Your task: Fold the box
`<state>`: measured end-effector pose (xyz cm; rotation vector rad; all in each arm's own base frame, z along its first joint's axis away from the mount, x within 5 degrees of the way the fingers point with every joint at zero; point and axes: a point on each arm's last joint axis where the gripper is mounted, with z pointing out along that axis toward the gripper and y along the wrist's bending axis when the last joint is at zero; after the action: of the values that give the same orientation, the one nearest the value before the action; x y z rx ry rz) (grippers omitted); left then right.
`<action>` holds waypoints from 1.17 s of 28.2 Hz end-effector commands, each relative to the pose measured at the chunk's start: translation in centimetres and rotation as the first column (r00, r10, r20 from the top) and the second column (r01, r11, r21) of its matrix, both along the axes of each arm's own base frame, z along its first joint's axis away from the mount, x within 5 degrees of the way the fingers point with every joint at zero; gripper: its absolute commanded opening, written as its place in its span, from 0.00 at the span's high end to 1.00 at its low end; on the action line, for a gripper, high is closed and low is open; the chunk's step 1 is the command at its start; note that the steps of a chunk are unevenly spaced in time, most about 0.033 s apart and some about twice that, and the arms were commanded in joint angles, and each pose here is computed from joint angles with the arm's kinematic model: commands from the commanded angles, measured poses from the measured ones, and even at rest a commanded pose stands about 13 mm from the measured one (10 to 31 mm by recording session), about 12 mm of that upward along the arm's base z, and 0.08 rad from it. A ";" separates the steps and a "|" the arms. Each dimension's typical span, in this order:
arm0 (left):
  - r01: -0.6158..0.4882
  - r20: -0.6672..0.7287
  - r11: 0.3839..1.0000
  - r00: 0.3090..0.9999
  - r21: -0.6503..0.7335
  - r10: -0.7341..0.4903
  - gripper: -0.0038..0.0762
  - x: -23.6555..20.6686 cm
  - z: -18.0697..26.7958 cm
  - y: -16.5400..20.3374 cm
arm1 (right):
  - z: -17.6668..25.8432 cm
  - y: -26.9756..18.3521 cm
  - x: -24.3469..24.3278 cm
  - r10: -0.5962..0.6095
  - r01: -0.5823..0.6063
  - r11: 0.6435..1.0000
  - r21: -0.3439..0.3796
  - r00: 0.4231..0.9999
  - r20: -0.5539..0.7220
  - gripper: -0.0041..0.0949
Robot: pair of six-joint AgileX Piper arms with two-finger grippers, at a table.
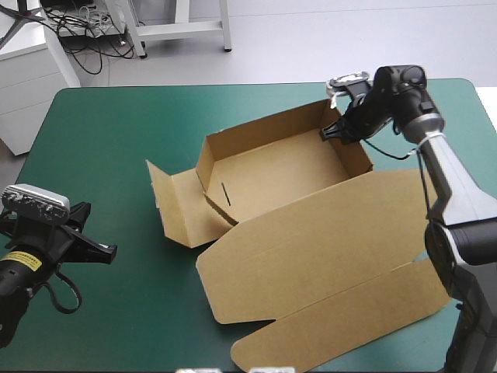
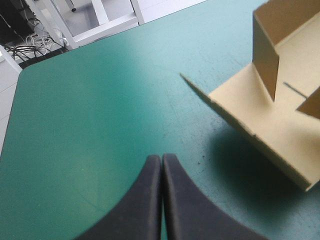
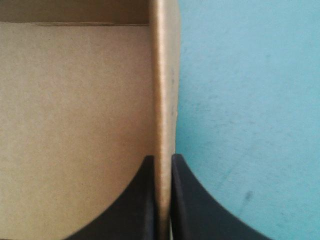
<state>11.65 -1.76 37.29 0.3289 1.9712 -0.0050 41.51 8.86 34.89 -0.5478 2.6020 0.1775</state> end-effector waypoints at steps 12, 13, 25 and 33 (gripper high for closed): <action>-0.051 0.073 0.992 0.996 -0.114 0.060 0.96 0.1 1.4 0.1 | 15.6 -9.7 -11.1 -0.130 0.037 0.973 0.230 0.904 0.407 0.98; -0.052 0.073 0.992 0.995 -0.111 0.060 0.96 0.1 1.4 0.1 | 16.1 -10.0 -11.8 -0.140 0.044 0.972 0.230 0.895 0.423 0.98; -0.072 -0.119 0.984 0.992 -0.161 0.053 0.93 5.4 -1.4 -0.8 | 19.3 -9.0 -17.0 -0.124 -0.003 0.973 0.233 0.839 0.530 0.98; 0.043 -0.250 0.950 0.960 -0.310 -0.125 0.93 10.4 -4.8 -2.9 | 17.6 -8.6 -18.9 -0.101 -0.011 0.976 0.219 0.865 0.492 0.98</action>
<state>20.83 -4.27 31.64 0.2542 2.2641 -0.3221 24.59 -0.33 51.55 -0.3695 2.0991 0.2309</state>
